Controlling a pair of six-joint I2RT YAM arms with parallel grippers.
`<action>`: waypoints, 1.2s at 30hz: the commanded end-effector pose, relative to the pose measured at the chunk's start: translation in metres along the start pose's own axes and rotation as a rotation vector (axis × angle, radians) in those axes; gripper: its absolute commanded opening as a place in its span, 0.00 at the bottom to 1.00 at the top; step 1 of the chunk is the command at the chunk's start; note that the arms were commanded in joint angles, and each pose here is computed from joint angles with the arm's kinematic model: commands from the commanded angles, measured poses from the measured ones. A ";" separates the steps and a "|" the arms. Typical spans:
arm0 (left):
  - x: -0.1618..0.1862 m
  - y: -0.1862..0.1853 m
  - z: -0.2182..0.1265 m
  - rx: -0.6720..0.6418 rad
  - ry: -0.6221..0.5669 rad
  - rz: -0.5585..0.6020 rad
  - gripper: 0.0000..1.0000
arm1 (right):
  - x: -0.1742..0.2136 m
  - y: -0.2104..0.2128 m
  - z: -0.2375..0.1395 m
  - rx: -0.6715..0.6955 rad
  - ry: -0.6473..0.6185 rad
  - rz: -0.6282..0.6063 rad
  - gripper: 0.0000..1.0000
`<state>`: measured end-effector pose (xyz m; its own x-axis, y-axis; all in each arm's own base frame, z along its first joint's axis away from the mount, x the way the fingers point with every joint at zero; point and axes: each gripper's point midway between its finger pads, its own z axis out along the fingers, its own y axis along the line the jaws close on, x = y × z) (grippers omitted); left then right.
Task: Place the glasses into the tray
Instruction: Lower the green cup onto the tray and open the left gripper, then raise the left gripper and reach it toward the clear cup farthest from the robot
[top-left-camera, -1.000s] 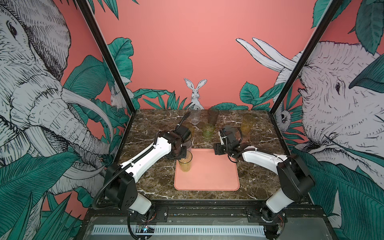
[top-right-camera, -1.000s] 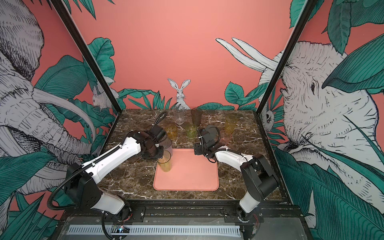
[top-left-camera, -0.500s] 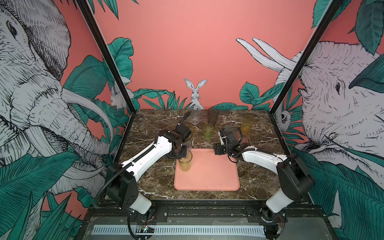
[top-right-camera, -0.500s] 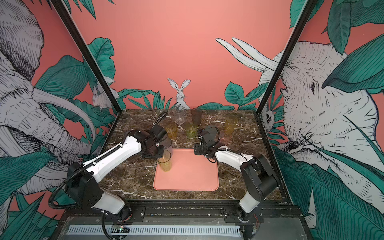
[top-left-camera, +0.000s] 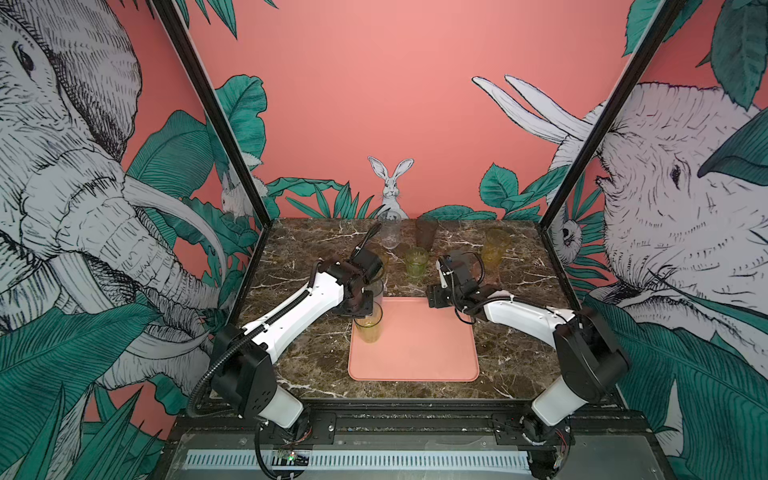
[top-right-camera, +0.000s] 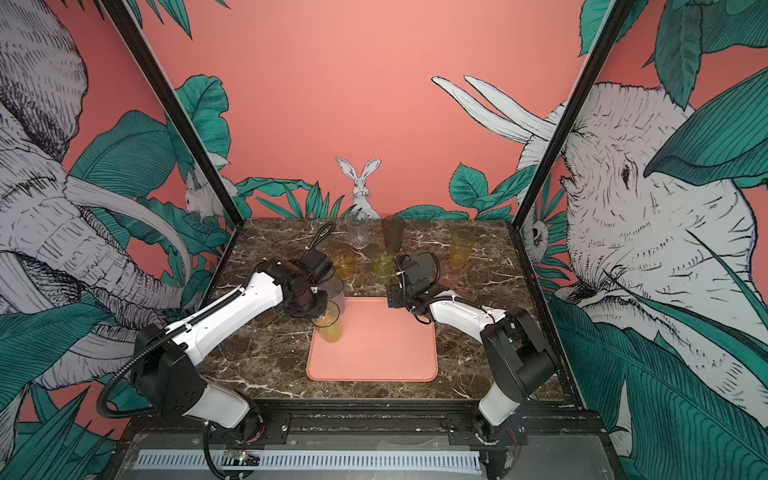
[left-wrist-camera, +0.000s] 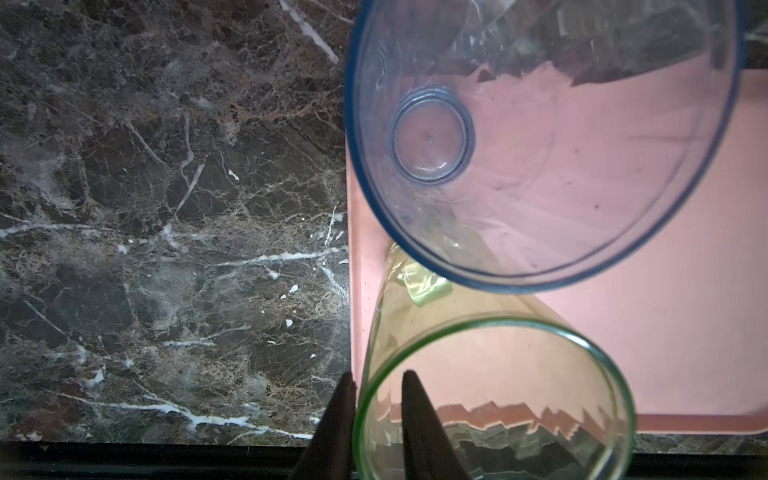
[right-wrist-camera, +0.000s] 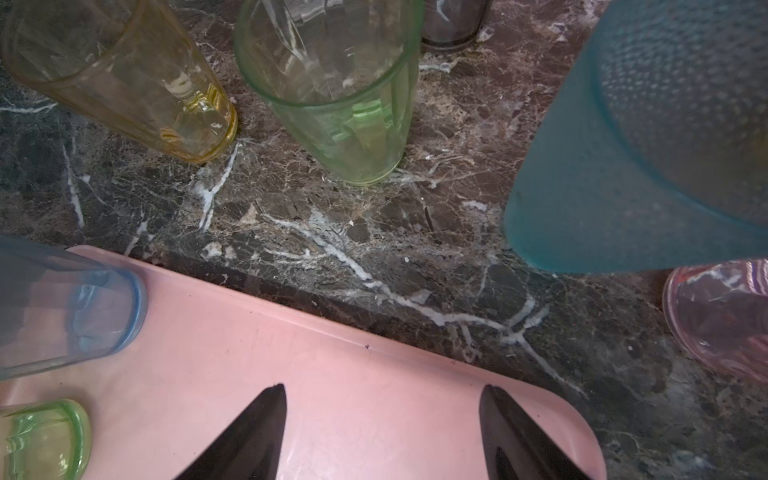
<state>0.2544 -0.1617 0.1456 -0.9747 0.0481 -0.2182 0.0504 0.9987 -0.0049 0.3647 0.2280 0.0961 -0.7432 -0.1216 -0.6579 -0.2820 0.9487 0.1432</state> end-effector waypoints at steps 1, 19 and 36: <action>-0.002 0.002 -0.014 0.005 -0.026 -0.015 0.24 | -0.004 0.000 0.001 0.002 -0.001 0.012 0.76; -0.019 0.014 -0.047 -0.041 -0.127 0.005 0.39 | -0.005 -0.001 0.000 0.005 0.001 0.010 0.76; -0.094 0.004 -0.109 -0.054 -0.358 0.041 0.58 | -0.013 -0.001 -0.014 -0.009 -0.067 0.021 0.76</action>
<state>0.3130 -0.1647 0.2637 -0.8494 0.0831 -0.5212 0.0768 0.9965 0.0338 0.3623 0.2261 0.0968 -0.7423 -0.1210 -0.6590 -0.2812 0.9490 0.1425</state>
